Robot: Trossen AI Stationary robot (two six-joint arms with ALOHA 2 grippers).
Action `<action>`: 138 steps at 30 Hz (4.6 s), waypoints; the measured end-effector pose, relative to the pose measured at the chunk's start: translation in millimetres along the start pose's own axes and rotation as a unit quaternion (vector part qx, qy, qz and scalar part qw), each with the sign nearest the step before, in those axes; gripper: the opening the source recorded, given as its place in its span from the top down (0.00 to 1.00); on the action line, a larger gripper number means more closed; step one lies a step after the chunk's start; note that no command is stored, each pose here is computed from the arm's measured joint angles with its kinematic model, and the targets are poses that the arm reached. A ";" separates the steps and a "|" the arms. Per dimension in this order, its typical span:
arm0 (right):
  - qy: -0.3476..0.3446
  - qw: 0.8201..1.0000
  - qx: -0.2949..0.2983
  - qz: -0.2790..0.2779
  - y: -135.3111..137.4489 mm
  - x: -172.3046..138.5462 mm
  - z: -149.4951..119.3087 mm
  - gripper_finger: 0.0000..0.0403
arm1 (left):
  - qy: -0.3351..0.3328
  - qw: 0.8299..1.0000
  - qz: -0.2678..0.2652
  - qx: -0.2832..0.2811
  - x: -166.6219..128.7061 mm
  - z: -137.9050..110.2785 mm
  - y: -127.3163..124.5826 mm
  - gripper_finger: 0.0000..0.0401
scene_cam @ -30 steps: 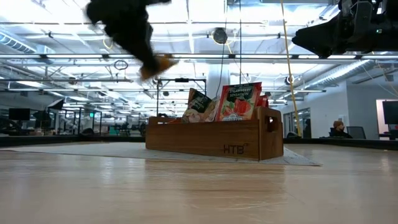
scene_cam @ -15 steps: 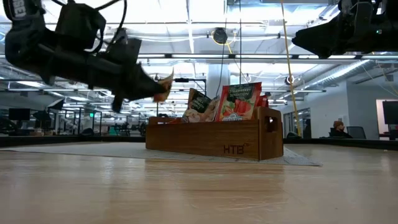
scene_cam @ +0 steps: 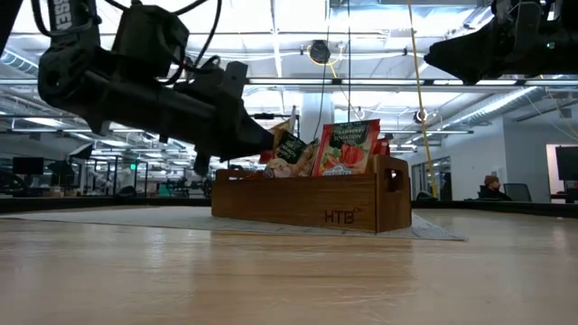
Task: Pick & Place Tea
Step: Put the yellow tea bag into the wooden organizer, then return to Home Position
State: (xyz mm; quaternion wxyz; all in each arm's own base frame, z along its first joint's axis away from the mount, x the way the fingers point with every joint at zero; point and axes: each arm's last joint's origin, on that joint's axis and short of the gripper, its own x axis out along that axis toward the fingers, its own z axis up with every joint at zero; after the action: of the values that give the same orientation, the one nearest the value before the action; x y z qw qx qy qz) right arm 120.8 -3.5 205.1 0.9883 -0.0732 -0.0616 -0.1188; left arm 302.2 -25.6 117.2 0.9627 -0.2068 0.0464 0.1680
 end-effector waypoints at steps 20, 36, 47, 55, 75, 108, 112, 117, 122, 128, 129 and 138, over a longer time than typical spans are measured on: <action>0.001 1.000 0.000 0.000 0.1 0.0 -0.2 0.54 | 0.004 0.994 0.103 0.036 -9.5 -13.3 -5.0 0.81; -0.001 1.000 0.000 0.000 0.0 0.1 0.1 0.54 | 0.007 0.993 0.095 0.064 -11.3 -12.2 -8.2 0.45; -0.001 1.000 0.000 0.000 0.0 0.1 0.2 0.54 | -0.029 0.984 0.105 0.144 -15.2 15.1 -15.2 0.37; 0.000 1.000 0.000 0.000 0.1 0.0 -0.1 0.54 | -0.027 0.954 0.139 0.264 -38.0 58.3 -21.6 0.37; -0.001 1.000 0.000 0.000 0.0 0.0 0.1 0.54 | 0.047 0.948 0.174 0.264 -168.0 142.6 8.9 0.37; -0.001 1.000 0.000 0.000 0.0 0.1 0.1 0.54 | -0.034 0.983 -0.036 0.176 -192.8 76.6 69.5 0.37; -0.001 1.000 0.000 0.000 0.0 0.1 0.1 0.54 | -0.033 0.984 -0.043 0.170 -193.5 71.1 72.0 0.37; -0.001 1.000 0.000 0.000 0.0 0.1 0.1 0.54 | -0.039 0.983 -0.065 0.165 -195.6 71.6 71.2 0.37; -0.001 1.000 0.000 0.000 0.0 0.1 0.1 0.54 | -0.020 0.984 -0.060 0.168 -195.2 68.1 72.8 0.37; -0.001 1.000 0.000 0.000 0.0 0.1 0.1 0.54 | -0.016 0.985 -0.059 0.159 -195.5 67.3 73.3 0.37; -0.001 1.000 0.000 0.000 0.1 0.1 0.1 0.54 | -0.018 0.985 -0.060 0.158 -196.1 67.6 73.4 0.37; 0.000 1.000 0.000 0.000 0.0 0.1 0.1 0.54 | -0.006 0.984 -0.078 0.163 -200.2 64.5 76.3 0.37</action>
State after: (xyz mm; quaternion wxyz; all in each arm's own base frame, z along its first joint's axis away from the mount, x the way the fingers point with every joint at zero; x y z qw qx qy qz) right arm 120.9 -3.5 205.2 0.9883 -0.0732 -0.0620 -0.1186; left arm 89.3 5.6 178.5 0.9940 -0.0497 0.0514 0.0833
